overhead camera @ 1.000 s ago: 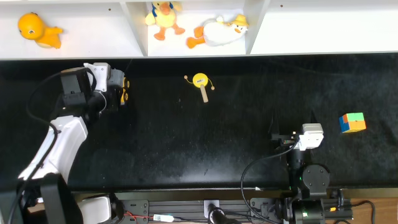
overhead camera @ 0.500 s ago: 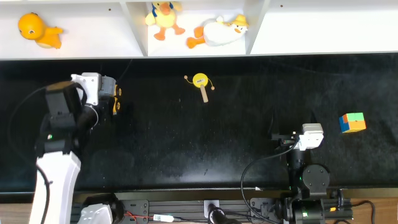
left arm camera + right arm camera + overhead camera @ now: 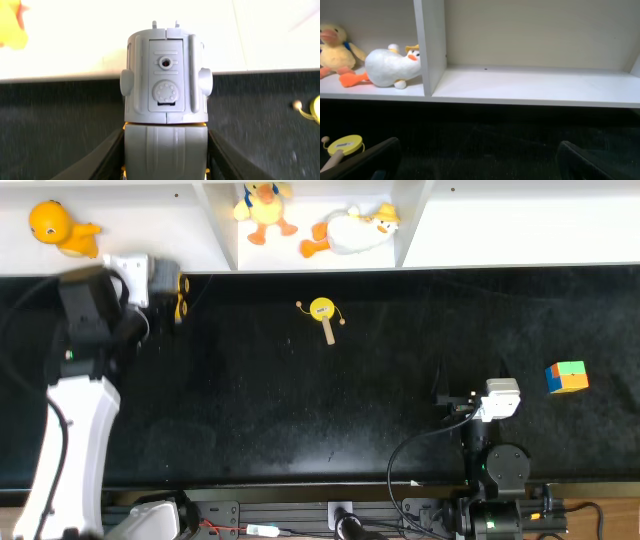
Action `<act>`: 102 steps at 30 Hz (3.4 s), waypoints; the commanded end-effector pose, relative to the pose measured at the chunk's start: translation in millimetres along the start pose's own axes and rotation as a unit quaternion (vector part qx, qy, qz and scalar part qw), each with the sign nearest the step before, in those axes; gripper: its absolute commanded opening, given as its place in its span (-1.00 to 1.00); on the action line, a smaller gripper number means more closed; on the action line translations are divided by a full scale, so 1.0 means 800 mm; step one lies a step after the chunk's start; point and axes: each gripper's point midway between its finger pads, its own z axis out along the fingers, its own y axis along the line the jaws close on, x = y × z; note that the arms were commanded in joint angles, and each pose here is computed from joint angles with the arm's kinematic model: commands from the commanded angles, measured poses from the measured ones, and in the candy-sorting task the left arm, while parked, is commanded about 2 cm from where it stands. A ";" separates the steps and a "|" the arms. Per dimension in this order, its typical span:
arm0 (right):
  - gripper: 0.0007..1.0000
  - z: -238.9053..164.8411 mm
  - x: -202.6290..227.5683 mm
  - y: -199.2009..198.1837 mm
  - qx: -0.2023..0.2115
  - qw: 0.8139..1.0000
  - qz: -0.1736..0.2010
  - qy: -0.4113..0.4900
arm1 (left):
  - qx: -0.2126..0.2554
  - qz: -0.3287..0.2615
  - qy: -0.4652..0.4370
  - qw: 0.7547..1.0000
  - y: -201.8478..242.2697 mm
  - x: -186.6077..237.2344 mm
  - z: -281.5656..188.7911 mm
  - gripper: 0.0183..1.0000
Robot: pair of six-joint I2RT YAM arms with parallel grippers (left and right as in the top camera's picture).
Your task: Store Toys
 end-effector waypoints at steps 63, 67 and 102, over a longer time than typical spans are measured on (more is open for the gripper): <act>0.99 0.001 0.005 0.001 -0.003 1.000 0.002 0.002 | -0.089 0.034 -0.337 0.937 -0.006 0.141 -0.103 1.00; 0.99 0.001 0.005 0.001 -0.003 1.000 0.002 0.002 | -0.089 0.034 -0.337 0.937 -0.006 0.141 -0.103 0.99; 0.99 -0.009 -0.033 0.045 -0.076 0.915 -0.024 0.395 | -0.089 0.034 -0.337 0.937 -0.006 0.141 -0.103 1.00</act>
